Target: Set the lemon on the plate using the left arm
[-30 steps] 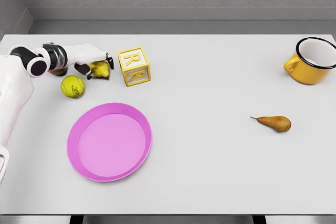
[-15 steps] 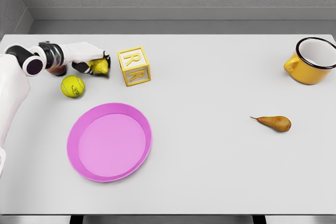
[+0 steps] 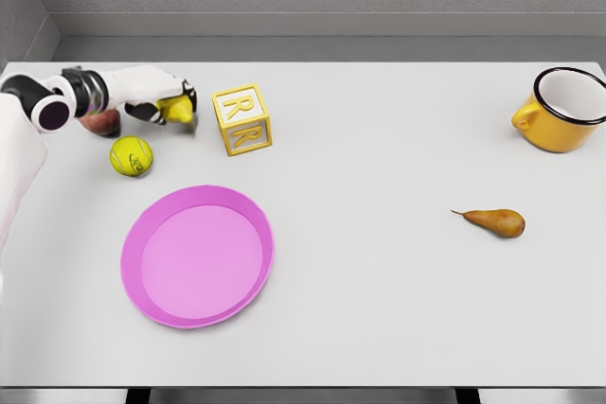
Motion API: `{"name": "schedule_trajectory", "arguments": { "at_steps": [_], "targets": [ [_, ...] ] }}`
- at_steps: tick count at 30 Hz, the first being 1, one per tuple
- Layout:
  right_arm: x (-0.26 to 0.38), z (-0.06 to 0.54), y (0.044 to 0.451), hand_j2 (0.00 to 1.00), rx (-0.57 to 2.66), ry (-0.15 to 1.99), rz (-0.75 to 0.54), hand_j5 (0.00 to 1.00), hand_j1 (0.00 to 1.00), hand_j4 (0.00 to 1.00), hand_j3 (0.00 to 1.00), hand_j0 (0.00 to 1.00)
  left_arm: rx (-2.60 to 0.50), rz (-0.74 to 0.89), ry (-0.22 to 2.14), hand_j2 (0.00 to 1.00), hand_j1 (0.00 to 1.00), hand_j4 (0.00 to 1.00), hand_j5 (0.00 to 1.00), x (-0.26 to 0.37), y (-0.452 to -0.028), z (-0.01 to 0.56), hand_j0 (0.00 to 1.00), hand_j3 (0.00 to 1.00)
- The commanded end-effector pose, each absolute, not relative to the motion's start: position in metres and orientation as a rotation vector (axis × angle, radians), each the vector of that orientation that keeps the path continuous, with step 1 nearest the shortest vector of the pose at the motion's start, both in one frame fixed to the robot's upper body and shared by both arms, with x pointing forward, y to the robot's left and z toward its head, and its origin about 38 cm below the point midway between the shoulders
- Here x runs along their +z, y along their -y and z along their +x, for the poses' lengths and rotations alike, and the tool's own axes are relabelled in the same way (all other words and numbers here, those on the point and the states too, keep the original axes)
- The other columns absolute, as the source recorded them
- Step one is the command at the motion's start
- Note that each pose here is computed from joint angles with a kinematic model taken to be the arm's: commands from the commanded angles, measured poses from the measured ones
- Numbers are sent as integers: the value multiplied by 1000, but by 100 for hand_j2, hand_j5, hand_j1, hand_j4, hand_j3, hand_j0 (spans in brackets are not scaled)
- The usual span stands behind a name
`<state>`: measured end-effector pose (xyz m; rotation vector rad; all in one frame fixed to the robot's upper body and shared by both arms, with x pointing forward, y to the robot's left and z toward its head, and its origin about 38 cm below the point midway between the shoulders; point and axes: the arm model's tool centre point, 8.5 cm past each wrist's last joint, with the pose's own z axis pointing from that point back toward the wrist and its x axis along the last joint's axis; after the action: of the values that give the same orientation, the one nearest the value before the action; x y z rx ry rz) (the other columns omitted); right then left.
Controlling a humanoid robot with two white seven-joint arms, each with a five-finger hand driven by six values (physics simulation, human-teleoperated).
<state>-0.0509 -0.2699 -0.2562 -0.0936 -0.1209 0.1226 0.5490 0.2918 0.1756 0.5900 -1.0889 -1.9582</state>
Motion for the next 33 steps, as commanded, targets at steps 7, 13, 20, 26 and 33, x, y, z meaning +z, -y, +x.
{"name": "schedule_trajectory", "arguments": {
  "at_steps": [7, 13, 20, 26, 33],
  "targets": [
    [-256, -51, 270, 100, 122, 121, -94, 100, 100, 100, 100, 100, -1922, 638, 1152, 47, 47, 47, 47, 197, -314, 540, 47, 47],
    [-256, -51, 270, 100, 122, 121, -94, 100, 100, 100, 100, 100, -1926, 647, 1200, 47, 47, 47, 47, 204, -317, 530, 47, 47],
    [-256, -51, 270, 100, 122, 121, -94, 100, 100, 100, 100, 100, -1943, 665, 1268, 47, 47, 47, 47, 220, -321, 513, 47, 47],
    [-256, -51, 270, 100, 123, 121, -93, 100, 100, 100, 100, 100, -1946, 648, 1327, 46, 46, 46, 46, 227, -326, 496, 46, 46],
    [-256, -51, 270, 100, 122, 121, -94, 100, 100, 100, 100, 100, -1975, 637, 1356, 46, 46, 46, 46, 227, -321, 483, 46, 46]
  ]
}}
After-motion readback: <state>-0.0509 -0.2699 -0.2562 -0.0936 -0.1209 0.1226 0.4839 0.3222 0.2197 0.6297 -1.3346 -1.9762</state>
